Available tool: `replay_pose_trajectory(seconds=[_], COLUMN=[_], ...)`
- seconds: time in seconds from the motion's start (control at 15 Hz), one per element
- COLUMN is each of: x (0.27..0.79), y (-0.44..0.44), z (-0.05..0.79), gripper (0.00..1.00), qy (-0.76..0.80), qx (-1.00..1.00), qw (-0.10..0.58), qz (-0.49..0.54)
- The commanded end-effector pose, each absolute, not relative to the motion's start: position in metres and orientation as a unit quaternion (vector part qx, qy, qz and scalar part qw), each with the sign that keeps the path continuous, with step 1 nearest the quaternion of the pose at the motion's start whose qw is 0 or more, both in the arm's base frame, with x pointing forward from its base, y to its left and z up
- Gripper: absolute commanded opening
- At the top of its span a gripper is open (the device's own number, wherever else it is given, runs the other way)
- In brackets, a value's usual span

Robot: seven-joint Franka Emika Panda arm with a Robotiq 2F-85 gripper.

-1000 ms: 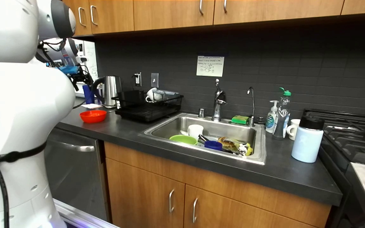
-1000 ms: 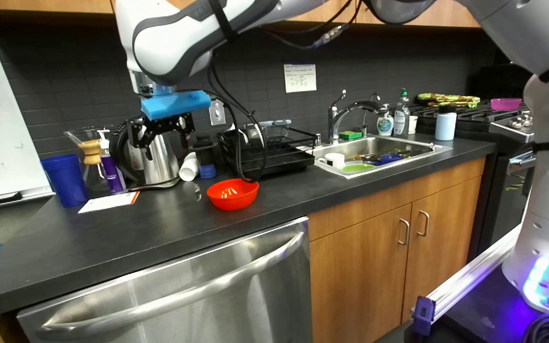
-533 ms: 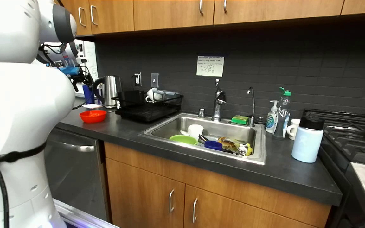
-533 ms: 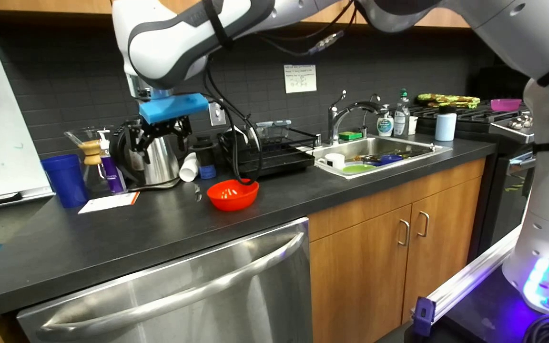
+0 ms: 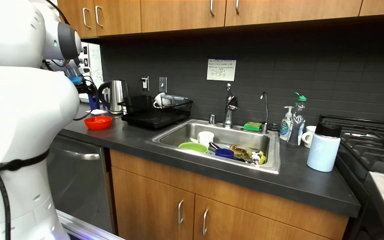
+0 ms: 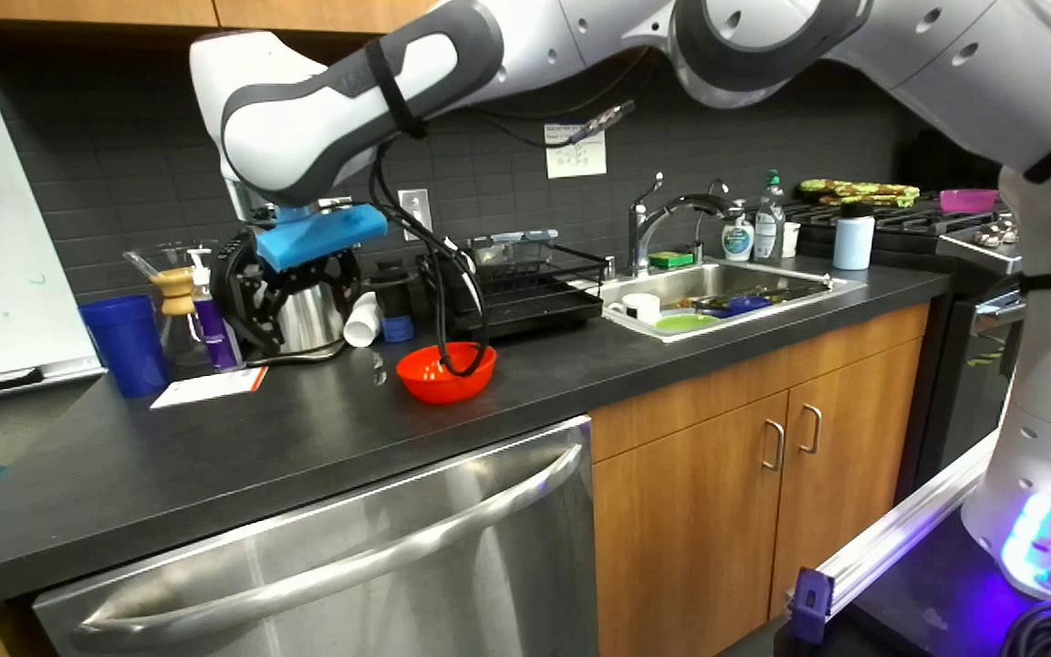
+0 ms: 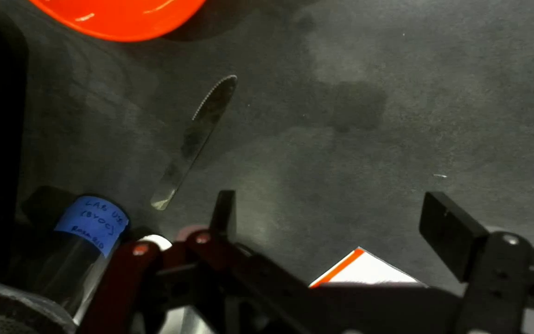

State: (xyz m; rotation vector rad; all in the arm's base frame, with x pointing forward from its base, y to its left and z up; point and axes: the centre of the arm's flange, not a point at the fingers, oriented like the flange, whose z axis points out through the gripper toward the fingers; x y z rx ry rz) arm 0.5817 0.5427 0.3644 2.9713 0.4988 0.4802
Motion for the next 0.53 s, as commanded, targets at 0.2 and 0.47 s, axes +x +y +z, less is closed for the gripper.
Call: replay_pose_trajectory(seconds=[0.2, 0.47], x=[0.622, 0.635], y=[0.532, 0.517], z=[0.371, 0.366], gripper=[1.00, 1.00], qy=[0.154, 0.142], qx=[0.973, 0.975], qw=[0.074, 0.082], qz=[0.158, 0.152])
